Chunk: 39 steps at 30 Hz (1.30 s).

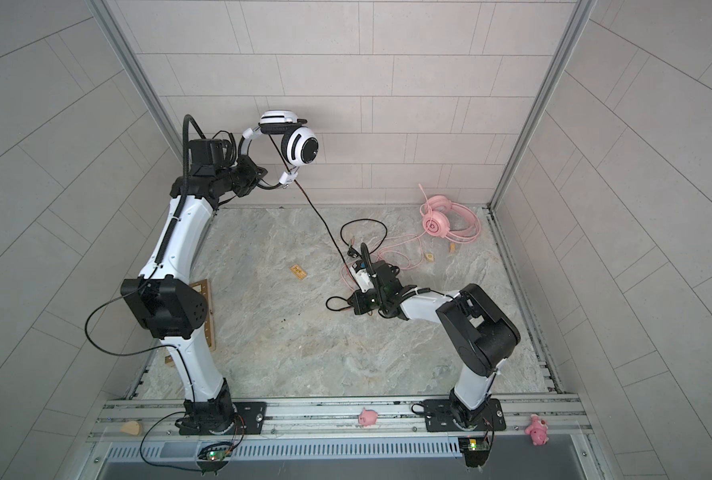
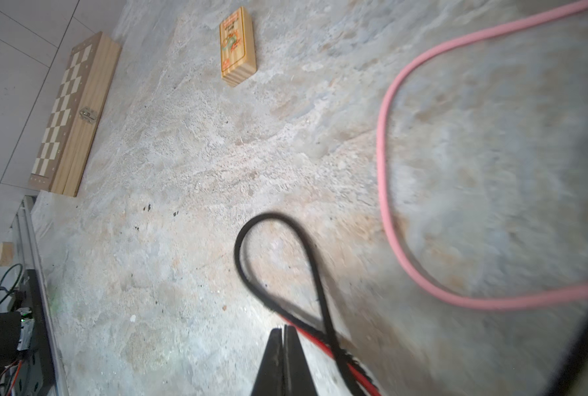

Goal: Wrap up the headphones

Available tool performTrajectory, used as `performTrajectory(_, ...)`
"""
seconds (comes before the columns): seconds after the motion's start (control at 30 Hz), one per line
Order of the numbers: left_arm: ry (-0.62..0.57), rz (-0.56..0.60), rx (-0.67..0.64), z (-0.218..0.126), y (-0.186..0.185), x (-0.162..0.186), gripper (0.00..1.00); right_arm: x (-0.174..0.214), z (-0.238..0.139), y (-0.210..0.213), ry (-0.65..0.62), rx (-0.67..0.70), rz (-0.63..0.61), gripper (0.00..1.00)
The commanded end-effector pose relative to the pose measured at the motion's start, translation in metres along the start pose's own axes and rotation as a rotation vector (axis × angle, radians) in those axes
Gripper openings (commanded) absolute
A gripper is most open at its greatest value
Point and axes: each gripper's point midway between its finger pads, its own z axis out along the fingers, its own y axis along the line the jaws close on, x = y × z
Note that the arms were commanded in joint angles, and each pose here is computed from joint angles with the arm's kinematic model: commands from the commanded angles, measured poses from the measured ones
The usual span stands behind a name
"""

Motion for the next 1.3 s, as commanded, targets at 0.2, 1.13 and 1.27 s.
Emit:
performTrajectory(0.2,-0.056,0.186,-0.164,-0.003,0.035,-0.007,0.00,0.019,-0.060,-0.004,-0.031,0.165,-0.067,0.00)
performTrajectory(1.13,0.034,1.008,-0.579,0.004,0.016,0.104,0.00,-0.147,-0.249,0.136,-0.634,0.186,-0.399,0.00)
performTrajectory(1.27,0.145,1.177,-0.548,-0.002,0.003,0.150,0.00,-0.160,-0.267,0.108,-0.689,0.247,-0.344,0.00)
